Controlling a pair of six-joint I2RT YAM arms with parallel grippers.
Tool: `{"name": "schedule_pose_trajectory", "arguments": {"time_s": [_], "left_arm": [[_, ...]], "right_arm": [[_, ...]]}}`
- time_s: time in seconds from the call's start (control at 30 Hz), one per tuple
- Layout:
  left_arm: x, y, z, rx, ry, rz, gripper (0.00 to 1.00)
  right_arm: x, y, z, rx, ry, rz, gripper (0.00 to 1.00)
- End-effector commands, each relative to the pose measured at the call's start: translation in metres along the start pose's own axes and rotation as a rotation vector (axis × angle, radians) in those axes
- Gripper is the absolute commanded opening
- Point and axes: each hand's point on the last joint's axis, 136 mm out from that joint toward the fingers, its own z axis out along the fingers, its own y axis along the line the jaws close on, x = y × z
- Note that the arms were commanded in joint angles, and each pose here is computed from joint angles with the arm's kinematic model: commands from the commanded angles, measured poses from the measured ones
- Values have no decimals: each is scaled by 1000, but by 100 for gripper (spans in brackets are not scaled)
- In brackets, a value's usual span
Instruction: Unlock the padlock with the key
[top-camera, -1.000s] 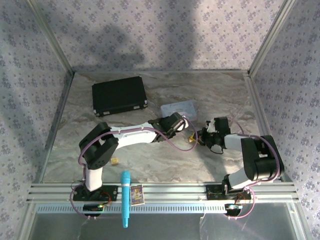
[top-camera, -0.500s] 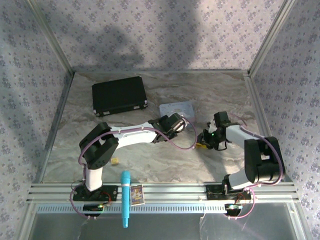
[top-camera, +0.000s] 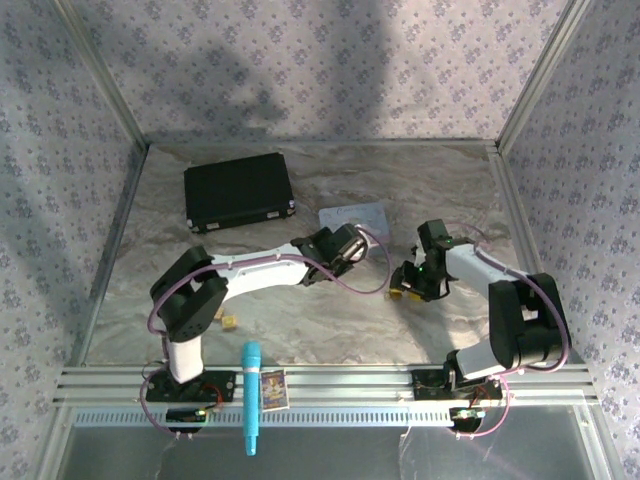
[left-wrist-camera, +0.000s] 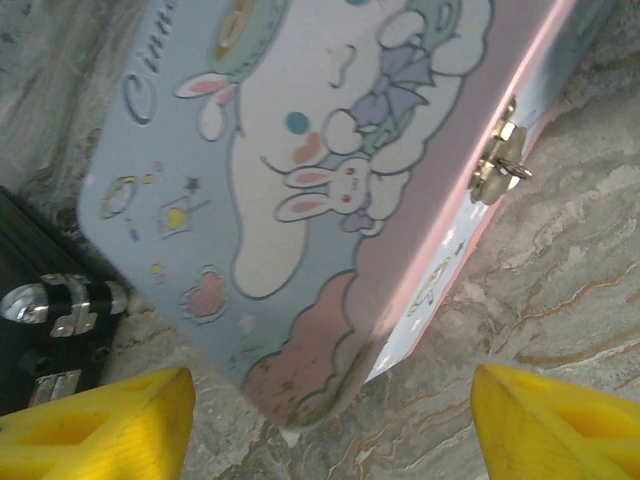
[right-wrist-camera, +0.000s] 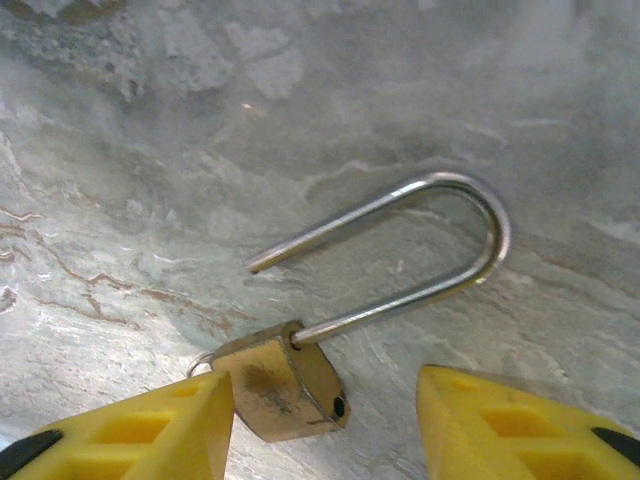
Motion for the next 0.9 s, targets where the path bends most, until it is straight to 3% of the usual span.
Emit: {"name": "schedule_pose_trajectory", "arguments": {"time_s": [0.0,0.27,0.57,0.87], "left_arm": [[-3,15,-19,-25,-26,-66,73],[3,13,-27,2,-41,-114,73],[19,9,-19,-8,-1,-122,73],[27,11,-20,-26,6,-151,73]], "right_arm": [[-11,2,-3,53,-36,12,57],[-26,21,0,94,-117,-71,60],[-32,30,12,241,-113,-168,48],[-11,21,15,360,-84,-263,35]]}}
